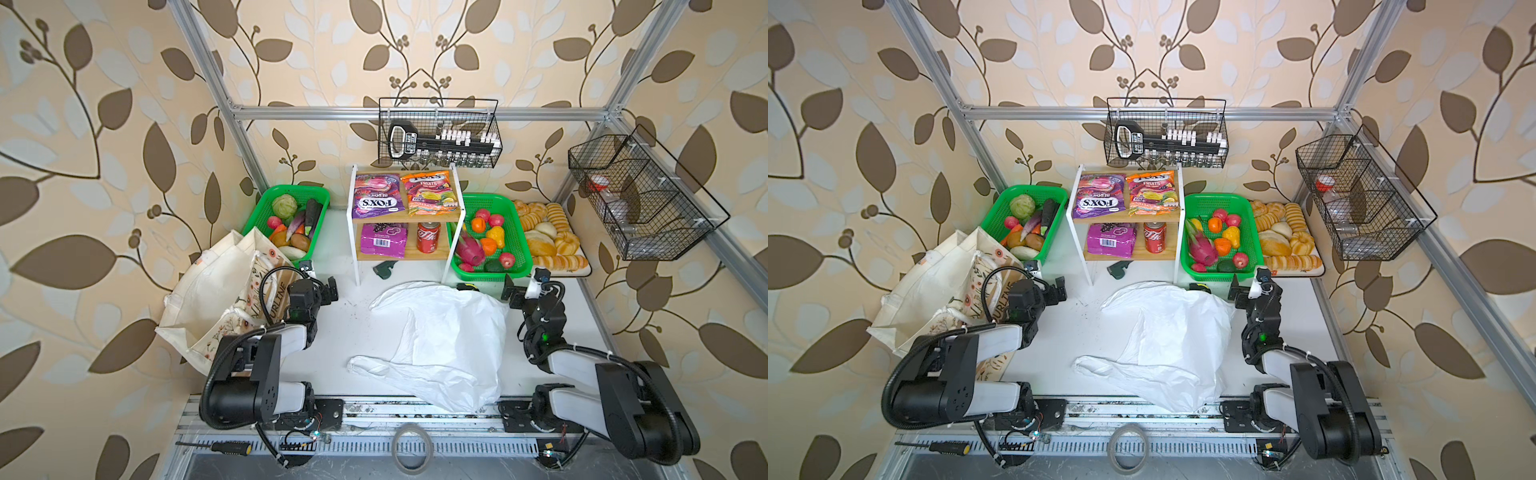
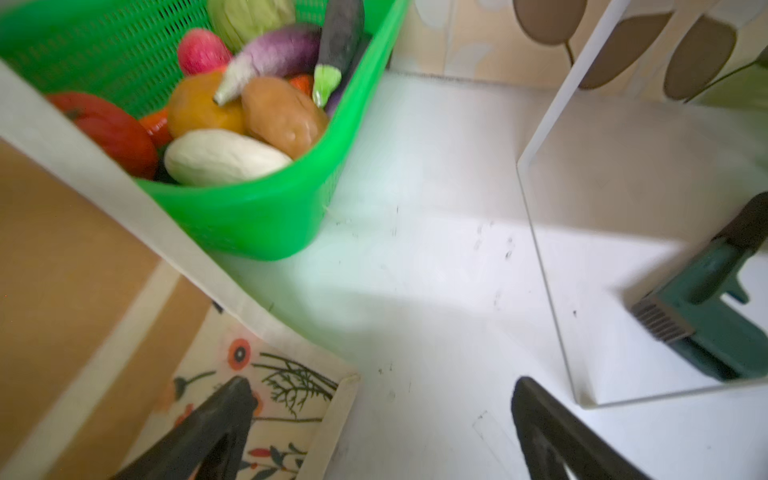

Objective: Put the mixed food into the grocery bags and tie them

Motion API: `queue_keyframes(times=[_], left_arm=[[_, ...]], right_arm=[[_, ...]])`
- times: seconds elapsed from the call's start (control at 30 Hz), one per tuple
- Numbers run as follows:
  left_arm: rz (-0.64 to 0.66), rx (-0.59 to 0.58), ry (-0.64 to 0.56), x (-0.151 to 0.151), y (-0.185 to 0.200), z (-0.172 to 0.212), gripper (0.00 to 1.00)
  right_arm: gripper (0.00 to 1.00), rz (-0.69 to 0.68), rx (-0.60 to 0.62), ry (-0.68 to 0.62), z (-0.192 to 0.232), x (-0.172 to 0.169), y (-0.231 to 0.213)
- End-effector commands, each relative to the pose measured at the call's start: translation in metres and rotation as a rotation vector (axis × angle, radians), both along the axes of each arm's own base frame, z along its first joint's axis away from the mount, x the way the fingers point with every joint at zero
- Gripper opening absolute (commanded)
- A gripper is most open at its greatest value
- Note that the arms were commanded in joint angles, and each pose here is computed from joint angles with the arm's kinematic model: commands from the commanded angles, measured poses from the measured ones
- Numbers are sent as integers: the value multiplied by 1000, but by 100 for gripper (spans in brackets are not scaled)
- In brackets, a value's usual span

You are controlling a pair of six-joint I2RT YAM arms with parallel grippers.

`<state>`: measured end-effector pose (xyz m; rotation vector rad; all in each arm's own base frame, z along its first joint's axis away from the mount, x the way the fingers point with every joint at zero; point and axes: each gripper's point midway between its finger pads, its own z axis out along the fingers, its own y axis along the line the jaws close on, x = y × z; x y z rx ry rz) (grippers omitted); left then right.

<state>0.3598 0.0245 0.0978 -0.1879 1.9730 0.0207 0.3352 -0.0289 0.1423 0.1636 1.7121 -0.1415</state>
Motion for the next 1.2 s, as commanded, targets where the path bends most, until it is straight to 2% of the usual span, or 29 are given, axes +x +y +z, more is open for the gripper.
queue_keyframes(times=[0.0, 0.07, 0.13, 0.17, 0.2, 0.27, 0.37, 0.43, 0.67, 0.77, 0.9, 1.0, 1.07, 1.17], left_arm=[[5, -10, -74, -1, 2, 36, 99], [-25, -41, -118, -4, -5, 58, 99], [-42, -79, -152, -8, -10, 79, 99], [-35, -110, -162, -10, -11, 91, 99], [-31, -127, -169, -12, -11, 100, 99], [-40, -156, -174, -18, -15, 118, 99], [-81, -262, -186, -25, -27, 144, 99], [-115, -313, -189, -30, -35, 157, 99], [-290, -493, -211, -52, -72, 208, 99], [-210, -612, -198, -57, -66, 208, 99], [-358, -625, -199, -71, -89, 230, 99], [-400, -627, -158, -83, -96, 240, 99], [-408, -612, -139, -93, -98, 244, 99], [-391, -560, -159, -107, -94, 250, 99]], right_arm=[[100, -80, 41, -3, 9, -10, -16], [100, -153, 126, 6, 21, -19, -25], [100, -227, 326, -2, 42, -25, -31], [100, -198, 428, 20, 51, -27, -23], [100, -114, 477, 47, 58, -28, -8], [100, 187, 564, 68, 81, -30, 44], [100, 445, 704, 141, 100, -48, 96], [99, 550, 723, 241, 99, -64, 126], [98, 739, 588, 600, 56, -128, 227], [99, 698, 538, 741, 15, -145, 254], [99, 550, 529, 915, -41, -148, 255], [99, 388, 468, 956, -71, -138, 221], [99, 271, 443, 938, -80, -127, 187], [99, 114, 507, 915, -94, -114, 132]])
